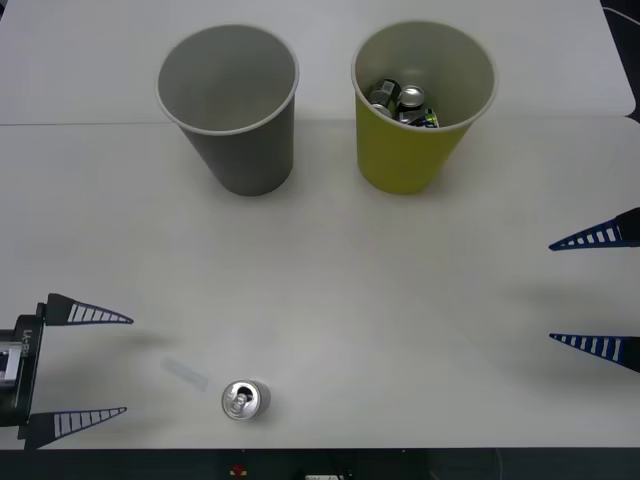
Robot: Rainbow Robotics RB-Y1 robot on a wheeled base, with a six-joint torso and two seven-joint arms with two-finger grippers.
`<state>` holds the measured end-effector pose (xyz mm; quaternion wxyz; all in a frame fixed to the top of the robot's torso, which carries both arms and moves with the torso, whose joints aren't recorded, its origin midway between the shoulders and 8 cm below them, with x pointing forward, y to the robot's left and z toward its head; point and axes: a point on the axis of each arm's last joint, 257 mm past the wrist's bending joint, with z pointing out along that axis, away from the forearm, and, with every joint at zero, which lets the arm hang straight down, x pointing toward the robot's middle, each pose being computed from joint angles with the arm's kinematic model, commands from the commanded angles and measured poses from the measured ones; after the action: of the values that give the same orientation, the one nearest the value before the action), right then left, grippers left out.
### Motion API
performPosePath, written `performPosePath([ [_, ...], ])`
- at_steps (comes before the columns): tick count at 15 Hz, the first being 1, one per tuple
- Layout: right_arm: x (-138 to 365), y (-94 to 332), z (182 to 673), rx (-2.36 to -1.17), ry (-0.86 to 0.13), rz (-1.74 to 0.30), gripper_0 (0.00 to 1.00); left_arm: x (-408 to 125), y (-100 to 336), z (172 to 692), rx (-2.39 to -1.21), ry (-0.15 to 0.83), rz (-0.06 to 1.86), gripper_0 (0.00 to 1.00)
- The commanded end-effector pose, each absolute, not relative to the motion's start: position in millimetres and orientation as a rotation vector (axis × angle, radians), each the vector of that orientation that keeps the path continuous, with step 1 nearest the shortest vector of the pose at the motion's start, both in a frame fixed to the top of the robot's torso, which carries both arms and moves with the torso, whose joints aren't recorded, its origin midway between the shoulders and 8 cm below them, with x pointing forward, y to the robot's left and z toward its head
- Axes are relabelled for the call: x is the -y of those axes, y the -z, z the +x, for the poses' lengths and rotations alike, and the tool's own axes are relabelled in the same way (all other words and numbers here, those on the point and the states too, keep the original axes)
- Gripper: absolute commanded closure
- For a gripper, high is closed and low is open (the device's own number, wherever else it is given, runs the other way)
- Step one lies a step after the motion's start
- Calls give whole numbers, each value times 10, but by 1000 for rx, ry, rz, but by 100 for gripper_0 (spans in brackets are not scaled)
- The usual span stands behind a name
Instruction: Put the can into the green bin and the plastic bottle into the gray bin
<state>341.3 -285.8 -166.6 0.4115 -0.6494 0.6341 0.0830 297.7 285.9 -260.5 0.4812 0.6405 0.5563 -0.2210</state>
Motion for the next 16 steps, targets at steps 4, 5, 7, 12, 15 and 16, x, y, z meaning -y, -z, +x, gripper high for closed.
performPosePath([
  [4, 2858, 1666, 3413, -1596, -209, -1634, 0, -2671, 2866, 2952, -1338, 635, 1466, 0],
  [5, 2858, 1666, 3413, -1596, -209, -1634, 0, -2624, 2906, 2955, -1330, 643, 1453, 0],
  [7, 2858, 1666, 3413, -1596, -209, -1634, 0, -2511, 2992, 2964, -1329, 662, 1429, 0],
  [12, 2858, 1666, 3413, -1596, -209, -1634, 0, -2150, 3157, 2993, -1312, 693, 1401, 0],
  [15, 2858, 1666, 3413, -1596, -209, -1634, 0, -1932, 3233, 2930, -1297, 734, 1394, 0],
  [16, 2858, 1666, 3413, -1596, -209, -1634, 0, -1870, 3254, 2901, -1292, 749, 1393, 0],
])
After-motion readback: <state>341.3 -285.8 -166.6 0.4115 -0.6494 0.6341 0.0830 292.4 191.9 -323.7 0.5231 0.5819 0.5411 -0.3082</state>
